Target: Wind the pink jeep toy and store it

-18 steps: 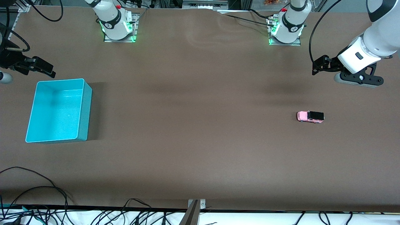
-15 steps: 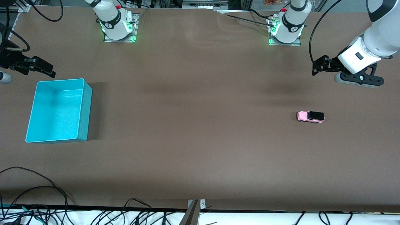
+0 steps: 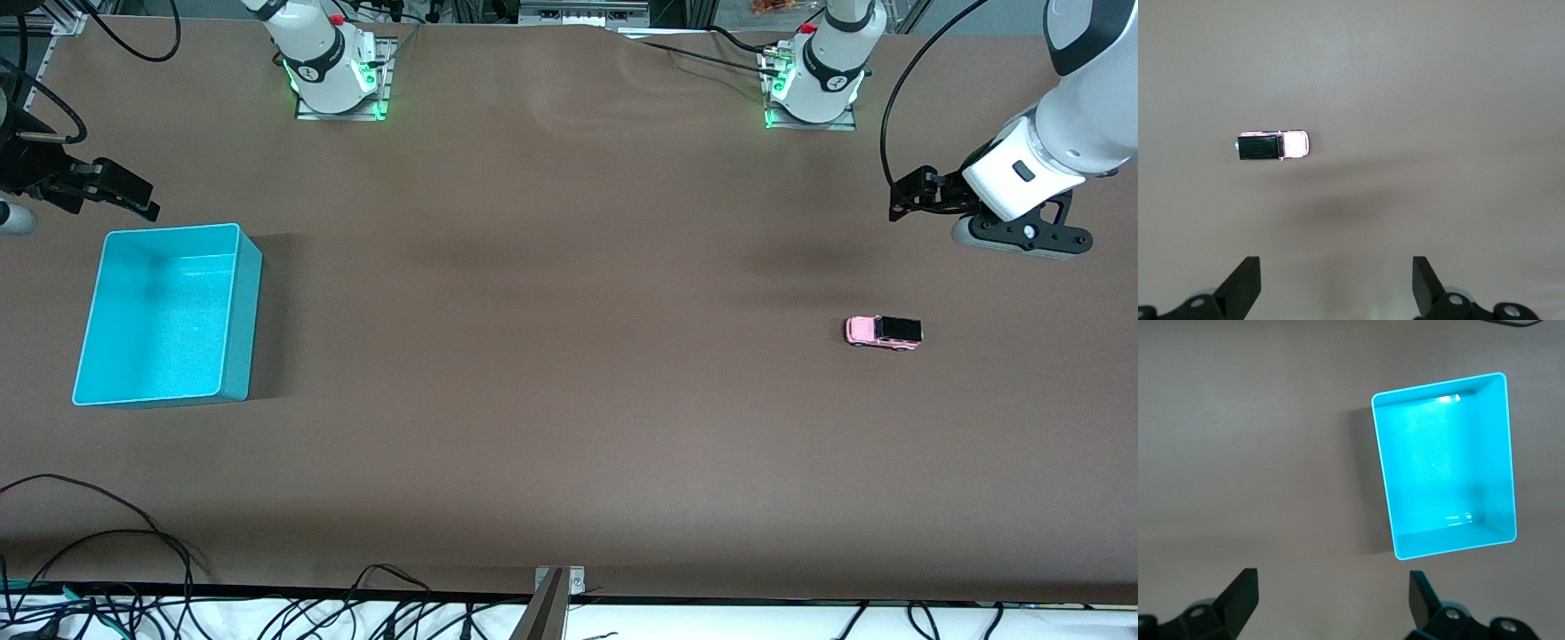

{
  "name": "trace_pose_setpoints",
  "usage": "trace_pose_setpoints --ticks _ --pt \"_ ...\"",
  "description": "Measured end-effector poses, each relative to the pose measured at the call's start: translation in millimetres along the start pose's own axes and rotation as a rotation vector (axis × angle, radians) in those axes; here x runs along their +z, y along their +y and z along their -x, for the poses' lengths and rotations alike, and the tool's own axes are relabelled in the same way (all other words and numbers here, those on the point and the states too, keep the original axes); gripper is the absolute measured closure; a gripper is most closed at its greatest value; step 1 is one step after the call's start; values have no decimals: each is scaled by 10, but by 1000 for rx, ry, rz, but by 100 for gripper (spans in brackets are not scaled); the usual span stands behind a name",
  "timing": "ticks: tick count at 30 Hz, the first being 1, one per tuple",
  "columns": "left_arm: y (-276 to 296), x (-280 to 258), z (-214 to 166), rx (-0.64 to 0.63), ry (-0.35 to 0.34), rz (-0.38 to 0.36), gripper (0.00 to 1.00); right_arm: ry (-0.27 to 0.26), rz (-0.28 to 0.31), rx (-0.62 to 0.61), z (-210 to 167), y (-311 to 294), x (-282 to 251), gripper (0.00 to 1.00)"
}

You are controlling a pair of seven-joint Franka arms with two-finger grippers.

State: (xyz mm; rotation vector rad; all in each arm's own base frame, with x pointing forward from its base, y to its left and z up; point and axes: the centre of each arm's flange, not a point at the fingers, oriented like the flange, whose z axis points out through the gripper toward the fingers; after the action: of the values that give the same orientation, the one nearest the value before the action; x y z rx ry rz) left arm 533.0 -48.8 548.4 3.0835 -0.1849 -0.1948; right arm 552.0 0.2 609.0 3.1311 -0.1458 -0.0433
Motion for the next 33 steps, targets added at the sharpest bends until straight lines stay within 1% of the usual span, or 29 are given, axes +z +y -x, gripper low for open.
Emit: trace_pose_setpoints --ticks 33 --pt "-9 -21 -78 0 -7 3 0 1 0 -5 3 -26 -7 0"
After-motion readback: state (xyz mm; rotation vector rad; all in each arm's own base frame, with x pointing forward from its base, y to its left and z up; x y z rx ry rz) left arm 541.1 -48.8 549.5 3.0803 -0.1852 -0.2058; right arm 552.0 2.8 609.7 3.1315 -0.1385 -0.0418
